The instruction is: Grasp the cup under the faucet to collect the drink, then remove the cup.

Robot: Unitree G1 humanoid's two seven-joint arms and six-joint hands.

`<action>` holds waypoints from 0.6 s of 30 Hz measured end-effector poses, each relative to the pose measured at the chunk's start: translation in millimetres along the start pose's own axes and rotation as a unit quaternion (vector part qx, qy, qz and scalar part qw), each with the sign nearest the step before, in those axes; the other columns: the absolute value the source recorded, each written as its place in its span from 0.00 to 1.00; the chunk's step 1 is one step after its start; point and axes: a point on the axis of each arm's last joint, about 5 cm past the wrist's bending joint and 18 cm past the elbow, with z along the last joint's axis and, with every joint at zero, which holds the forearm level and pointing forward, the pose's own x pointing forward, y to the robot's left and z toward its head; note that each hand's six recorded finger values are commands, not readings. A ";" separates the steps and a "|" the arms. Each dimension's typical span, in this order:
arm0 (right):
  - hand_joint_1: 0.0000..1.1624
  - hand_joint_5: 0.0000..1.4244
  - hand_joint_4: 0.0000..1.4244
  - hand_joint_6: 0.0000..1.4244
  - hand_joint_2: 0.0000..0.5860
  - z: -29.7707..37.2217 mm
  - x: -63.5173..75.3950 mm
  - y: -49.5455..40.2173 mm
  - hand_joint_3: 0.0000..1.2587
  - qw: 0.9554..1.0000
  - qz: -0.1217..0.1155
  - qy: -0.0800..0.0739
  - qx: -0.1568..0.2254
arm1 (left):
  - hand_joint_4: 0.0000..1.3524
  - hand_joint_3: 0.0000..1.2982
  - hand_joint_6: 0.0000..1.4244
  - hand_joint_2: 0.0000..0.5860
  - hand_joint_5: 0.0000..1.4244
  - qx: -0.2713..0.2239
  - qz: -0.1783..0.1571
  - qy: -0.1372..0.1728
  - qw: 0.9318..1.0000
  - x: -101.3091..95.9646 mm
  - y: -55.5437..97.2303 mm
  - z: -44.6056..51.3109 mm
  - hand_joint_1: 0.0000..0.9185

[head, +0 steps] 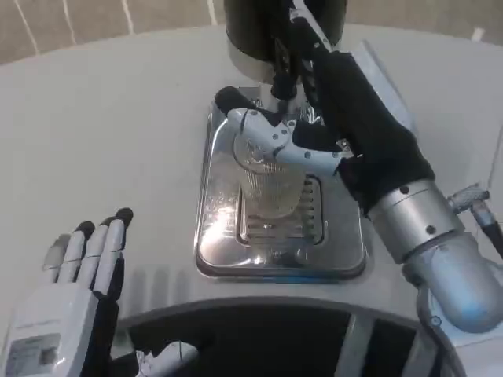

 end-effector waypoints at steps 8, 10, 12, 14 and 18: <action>0.73 0.00 0.00 0.00 0.66 -0.3 2.2 -0.6 0.00 1.000 0.016 0.004 0.005 | 0.00 0.00 0.01 0.10 0.00 -0.001 -0.002 0.004 1.000 -0.9 -0.5 0.2 0.00; 0.73 0.00 0.00 0.00 0.66 -0.1 2.8 -2.7 0.00 1.000 0.029 0.008 -0.002 | 0.00 0.00 0.01 0.11 0.00 -0.004 -0.005 0.007 1.000 -1.3 -1.2 0.8 0.00; 0.70 0.00 0.00 0.00 0.66 0.6 3.6 -3.6 0.00 0.999 0.037 0.010 -0.006 | 0.00 0.00 0.00 0.10 0.00 -0.004 -0.008 0.009 1.000 -1.2 -1.3 0.9 0.00; 0.69 0.00 0.00 0.00 0.66 1.7 3.9 -4.8 0.00 0.999 0.049 0.013 -0.016 | 0.00 0.00 0.00 0.10 0.00 -0.005 -0.020 0.014 1.000 -0.5 -1.2 0.7 0.00; 0.68 0.00 0.00 0.00 0.64 5.7 5.0 -8.0 0.00 0.995 0.076 0.016 -0.062 | 0.00 0.00 0.00 0.10 0.00 -0.010 -0.045 0.028 0.999 2.1 -1.5 0.7 0.00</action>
